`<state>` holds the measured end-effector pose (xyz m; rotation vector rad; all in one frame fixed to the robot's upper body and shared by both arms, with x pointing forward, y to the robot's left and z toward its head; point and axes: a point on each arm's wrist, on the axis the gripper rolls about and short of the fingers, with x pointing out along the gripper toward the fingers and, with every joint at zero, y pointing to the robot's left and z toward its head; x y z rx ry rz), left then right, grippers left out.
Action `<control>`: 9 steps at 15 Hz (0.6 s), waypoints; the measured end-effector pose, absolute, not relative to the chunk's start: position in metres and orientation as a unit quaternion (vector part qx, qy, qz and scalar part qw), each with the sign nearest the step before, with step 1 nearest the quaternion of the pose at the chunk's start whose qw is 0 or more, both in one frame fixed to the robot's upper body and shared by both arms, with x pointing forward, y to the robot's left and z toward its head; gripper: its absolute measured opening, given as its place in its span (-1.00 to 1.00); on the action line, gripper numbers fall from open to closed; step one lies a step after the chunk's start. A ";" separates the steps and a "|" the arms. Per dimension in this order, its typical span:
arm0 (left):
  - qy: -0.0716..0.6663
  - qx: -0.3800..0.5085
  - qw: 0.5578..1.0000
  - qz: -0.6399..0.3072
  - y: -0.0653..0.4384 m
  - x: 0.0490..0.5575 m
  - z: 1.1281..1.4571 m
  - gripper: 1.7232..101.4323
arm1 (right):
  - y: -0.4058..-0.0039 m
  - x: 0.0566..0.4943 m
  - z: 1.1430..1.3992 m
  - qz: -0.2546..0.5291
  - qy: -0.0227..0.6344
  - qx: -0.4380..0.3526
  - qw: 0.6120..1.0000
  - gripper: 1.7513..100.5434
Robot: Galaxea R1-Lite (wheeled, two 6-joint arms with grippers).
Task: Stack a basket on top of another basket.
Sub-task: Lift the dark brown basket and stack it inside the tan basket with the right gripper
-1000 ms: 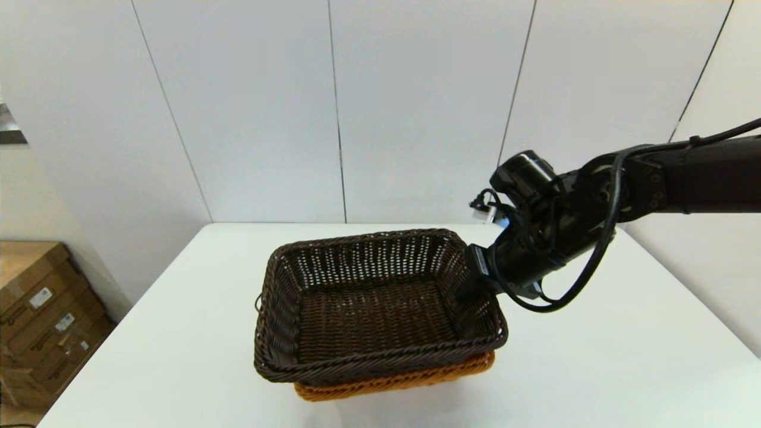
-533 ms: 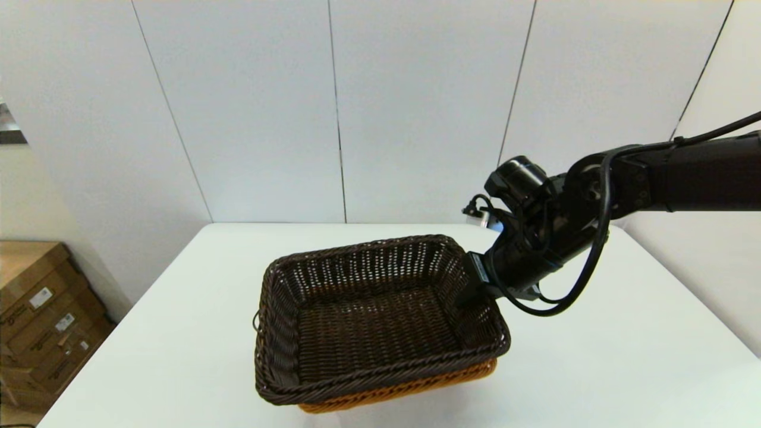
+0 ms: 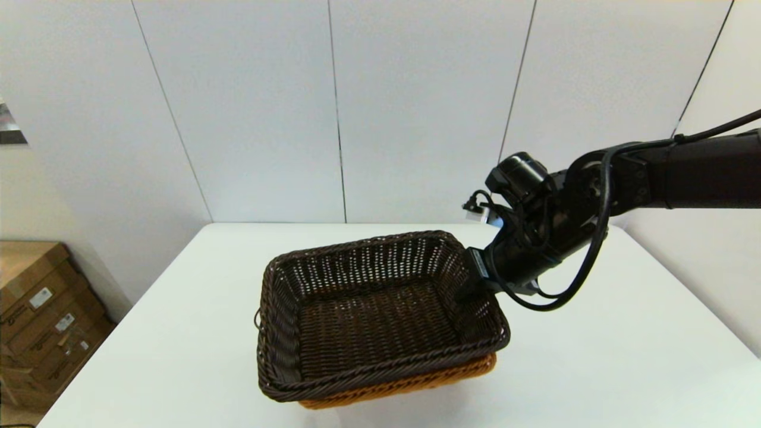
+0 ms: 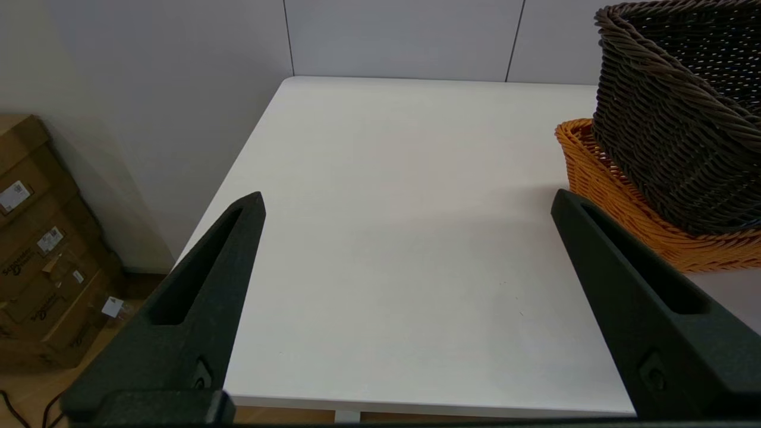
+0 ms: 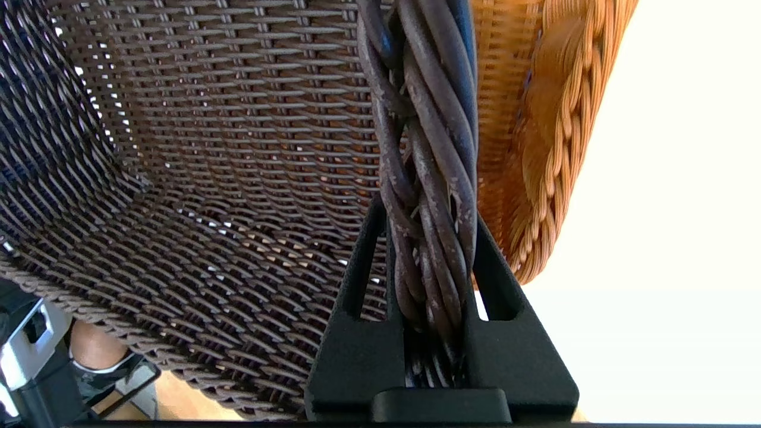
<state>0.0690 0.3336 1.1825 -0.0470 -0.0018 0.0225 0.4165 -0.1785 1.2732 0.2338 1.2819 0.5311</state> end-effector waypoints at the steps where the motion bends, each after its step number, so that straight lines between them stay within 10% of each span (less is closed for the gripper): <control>1: -0.001 -0.024 1.000 0.012 0.334 0.069 1.182 0.93 | -0.179 0.419 1.273 0.244 0.588 0.108 0.763 -0.73; 9: -0.001 -0.023 1.000 0.011 0.334 0.069 1.182 0.93 | -0.189 0.438 1.275 0.228 0.584 0.116 0.770 -0.73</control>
